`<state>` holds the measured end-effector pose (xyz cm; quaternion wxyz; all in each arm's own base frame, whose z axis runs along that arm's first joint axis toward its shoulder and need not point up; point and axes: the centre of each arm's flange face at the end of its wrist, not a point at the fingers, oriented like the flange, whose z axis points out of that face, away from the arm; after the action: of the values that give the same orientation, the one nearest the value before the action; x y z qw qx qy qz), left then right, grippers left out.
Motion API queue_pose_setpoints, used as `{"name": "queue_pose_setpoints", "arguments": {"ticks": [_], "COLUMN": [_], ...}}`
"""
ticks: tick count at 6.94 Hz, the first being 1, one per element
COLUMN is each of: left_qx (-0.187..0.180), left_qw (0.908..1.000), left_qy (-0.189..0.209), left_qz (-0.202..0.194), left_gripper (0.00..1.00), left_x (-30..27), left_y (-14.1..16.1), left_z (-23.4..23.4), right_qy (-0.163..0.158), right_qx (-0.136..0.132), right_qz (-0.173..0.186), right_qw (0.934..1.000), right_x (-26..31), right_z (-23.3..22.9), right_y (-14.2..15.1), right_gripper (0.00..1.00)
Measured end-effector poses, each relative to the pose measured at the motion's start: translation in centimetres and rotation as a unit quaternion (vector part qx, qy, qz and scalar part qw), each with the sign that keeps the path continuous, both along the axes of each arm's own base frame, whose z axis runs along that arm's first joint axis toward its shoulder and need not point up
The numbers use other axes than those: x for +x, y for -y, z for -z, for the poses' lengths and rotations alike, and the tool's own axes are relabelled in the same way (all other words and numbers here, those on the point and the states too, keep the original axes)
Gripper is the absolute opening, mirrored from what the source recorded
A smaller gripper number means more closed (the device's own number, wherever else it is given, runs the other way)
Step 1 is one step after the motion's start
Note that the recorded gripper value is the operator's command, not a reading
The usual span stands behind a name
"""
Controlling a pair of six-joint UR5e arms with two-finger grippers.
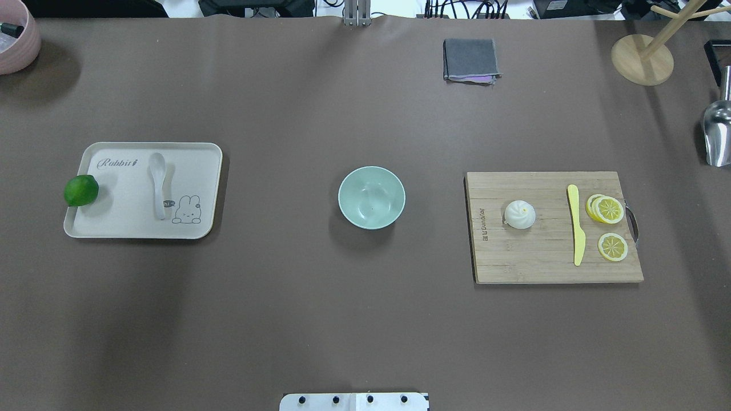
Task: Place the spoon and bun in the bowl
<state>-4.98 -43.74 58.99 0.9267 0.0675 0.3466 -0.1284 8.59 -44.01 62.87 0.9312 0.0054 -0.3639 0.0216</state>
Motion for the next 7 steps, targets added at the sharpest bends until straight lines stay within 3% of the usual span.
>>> {"name": "queue_pose_setpoints", "arguments": {"ticks": [7], "left_qx": [-0.003], "left_qw": [1.0000], "left_qy": [0.000], "left_qz": [-0.001], "left_gripper": [0.98], "left_x": [0.04], "left_y": [0.29], "left_z": [-0.62], "right_qy": [-0.002], "right_qx": [-0.002], "right_qz": [0.000], "right_qw": [1.0000], "right_x": [-0.02], "right_z": [-0.11], "right_y": [0.09], "right_gripper": [1.00]}}
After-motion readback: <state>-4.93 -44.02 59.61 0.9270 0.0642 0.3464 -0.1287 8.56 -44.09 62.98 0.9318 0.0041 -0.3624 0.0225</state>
